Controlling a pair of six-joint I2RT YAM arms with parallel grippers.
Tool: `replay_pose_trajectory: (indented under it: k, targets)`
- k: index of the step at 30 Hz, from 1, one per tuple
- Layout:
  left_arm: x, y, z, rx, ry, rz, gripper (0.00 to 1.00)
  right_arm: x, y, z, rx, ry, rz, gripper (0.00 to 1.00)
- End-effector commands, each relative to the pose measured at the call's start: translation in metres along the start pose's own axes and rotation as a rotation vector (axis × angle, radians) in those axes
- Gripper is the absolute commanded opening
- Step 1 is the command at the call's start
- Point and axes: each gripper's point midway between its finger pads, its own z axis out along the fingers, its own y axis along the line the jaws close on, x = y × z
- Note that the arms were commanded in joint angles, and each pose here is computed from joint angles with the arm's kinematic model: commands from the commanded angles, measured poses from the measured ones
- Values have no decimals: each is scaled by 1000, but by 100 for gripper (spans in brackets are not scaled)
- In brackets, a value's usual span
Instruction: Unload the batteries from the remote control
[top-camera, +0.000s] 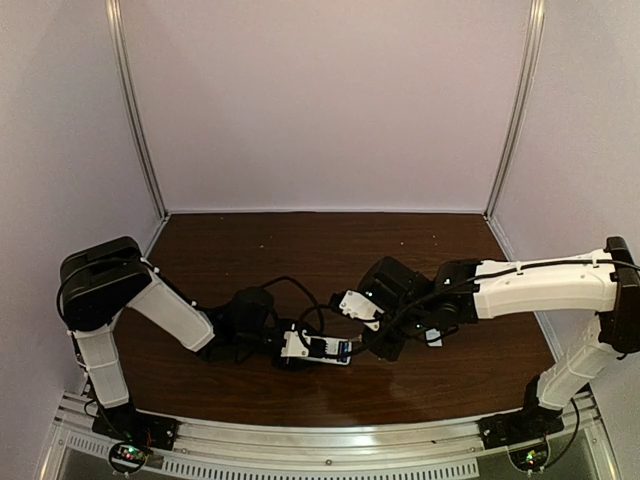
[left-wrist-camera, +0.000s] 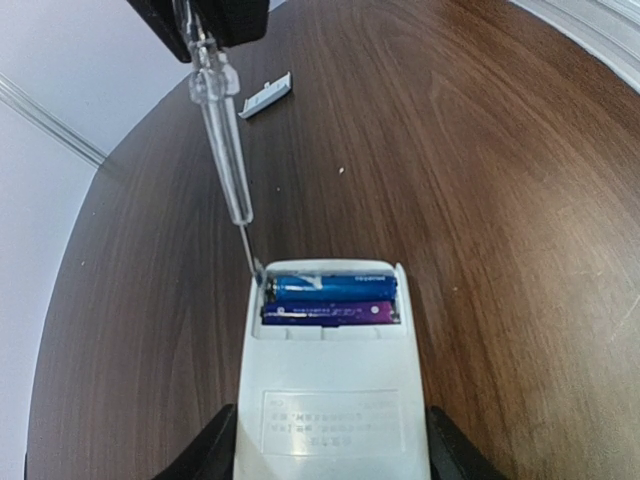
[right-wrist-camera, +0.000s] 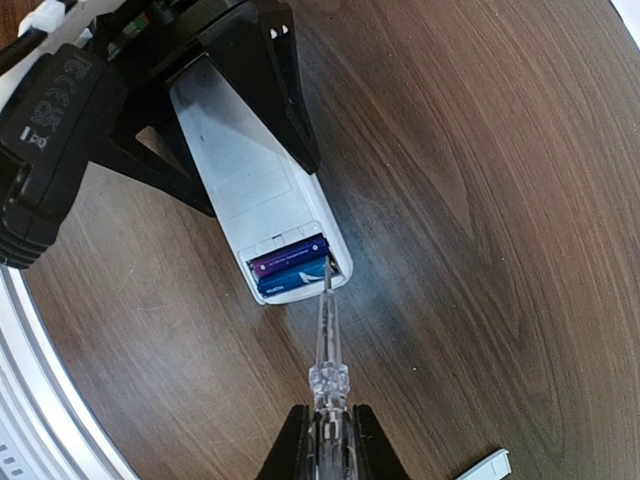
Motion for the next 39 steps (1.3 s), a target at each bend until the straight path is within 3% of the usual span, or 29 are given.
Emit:
replay_pose_trajectory:
  k: [1,39]
  targets:
    - [-18,12,-2,-27,-52,25,0,9,0,10,-1,42,7,0]
    - [-17,12,-1,-25,-50,25,0,24,-4,21,-20,97,72,0]
